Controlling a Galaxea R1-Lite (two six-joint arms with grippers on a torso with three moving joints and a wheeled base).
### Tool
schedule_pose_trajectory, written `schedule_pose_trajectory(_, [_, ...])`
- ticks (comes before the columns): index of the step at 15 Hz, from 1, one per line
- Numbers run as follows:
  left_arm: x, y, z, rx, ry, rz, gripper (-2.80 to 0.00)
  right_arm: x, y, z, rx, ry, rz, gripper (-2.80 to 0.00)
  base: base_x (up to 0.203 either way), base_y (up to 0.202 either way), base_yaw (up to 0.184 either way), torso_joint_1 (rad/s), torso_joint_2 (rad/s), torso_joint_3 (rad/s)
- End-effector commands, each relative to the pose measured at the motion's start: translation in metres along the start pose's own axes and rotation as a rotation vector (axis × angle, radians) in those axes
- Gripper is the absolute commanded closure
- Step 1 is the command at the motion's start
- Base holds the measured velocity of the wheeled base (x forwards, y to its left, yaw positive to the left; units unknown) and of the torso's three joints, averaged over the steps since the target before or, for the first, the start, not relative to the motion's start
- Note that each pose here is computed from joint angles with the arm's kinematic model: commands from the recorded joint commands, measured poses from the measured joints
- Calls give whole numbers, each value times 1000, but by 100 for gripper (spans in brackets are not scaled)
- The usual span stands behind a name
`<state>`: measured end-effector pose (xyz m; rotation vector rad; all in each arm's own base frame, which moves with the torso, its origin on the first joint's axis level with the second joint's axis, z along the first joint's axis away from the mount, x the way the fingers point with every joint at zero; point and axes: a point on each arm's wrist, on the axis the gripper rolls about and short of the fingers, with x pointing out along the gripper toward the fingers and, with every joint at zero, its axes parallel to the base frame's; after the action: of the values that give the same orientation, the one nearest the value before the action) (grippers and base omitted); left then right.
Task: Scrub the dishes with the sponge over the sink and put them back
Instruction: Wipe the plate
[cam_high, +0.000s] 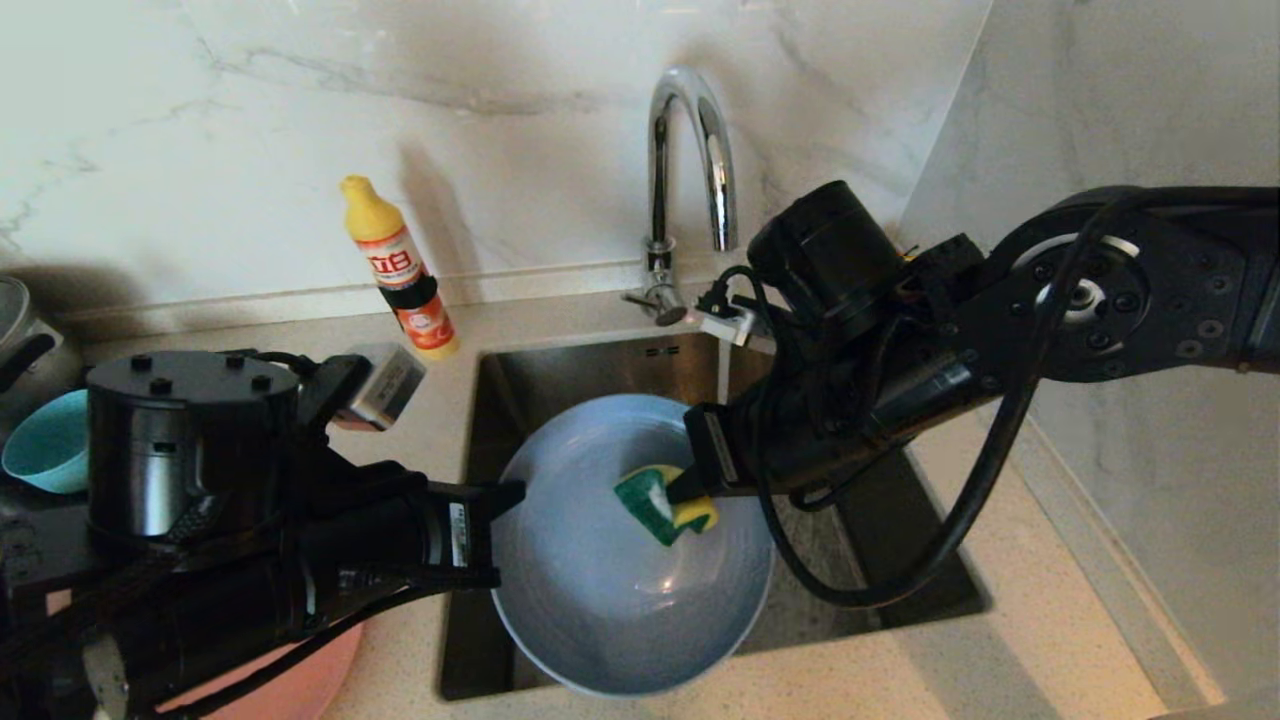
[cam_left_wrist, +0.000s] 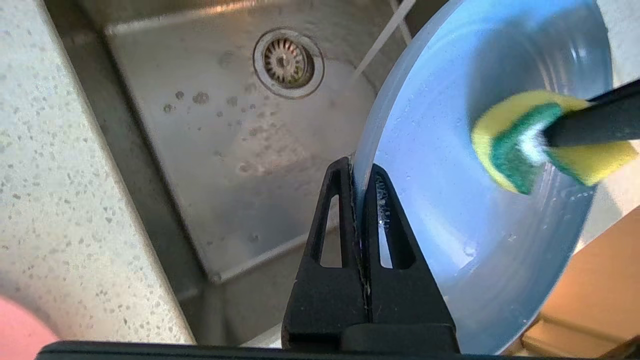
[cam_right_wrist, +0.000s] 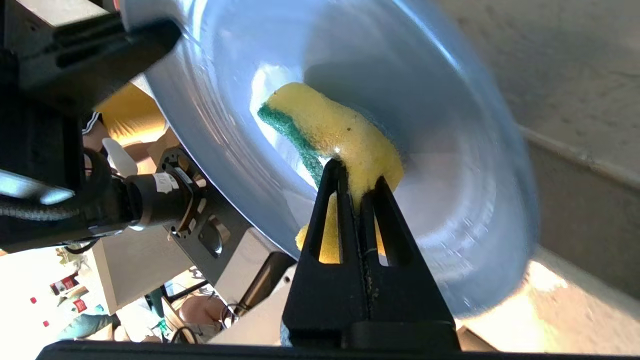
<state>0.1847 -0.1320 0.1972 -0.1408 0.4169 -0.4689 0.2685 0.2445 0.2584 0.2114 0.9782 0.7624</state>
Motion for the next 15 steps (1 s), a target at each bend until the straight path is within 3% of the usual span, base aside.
schedule_pose_trajectory(1, [0, 0, 1, -4, -16, -1, 0, -15, 1, -2, 6, -6, -11, 0, 0, 0, 0, 0, 0, 0])
schedule_pose_trajectory(8, [-1, -1, 5, -8, -33, -4, 0, 3, 15, -22, -16, 110, -22, 0, 0, 0, 0, 0, 0, 0])
schedule_pose_trajectory(15, [1, -1, 4, -7, -23, -2, 0, 37, 34, -25, -63, 144, -3, 0, 0, 0, 0, 0, 0, 0])
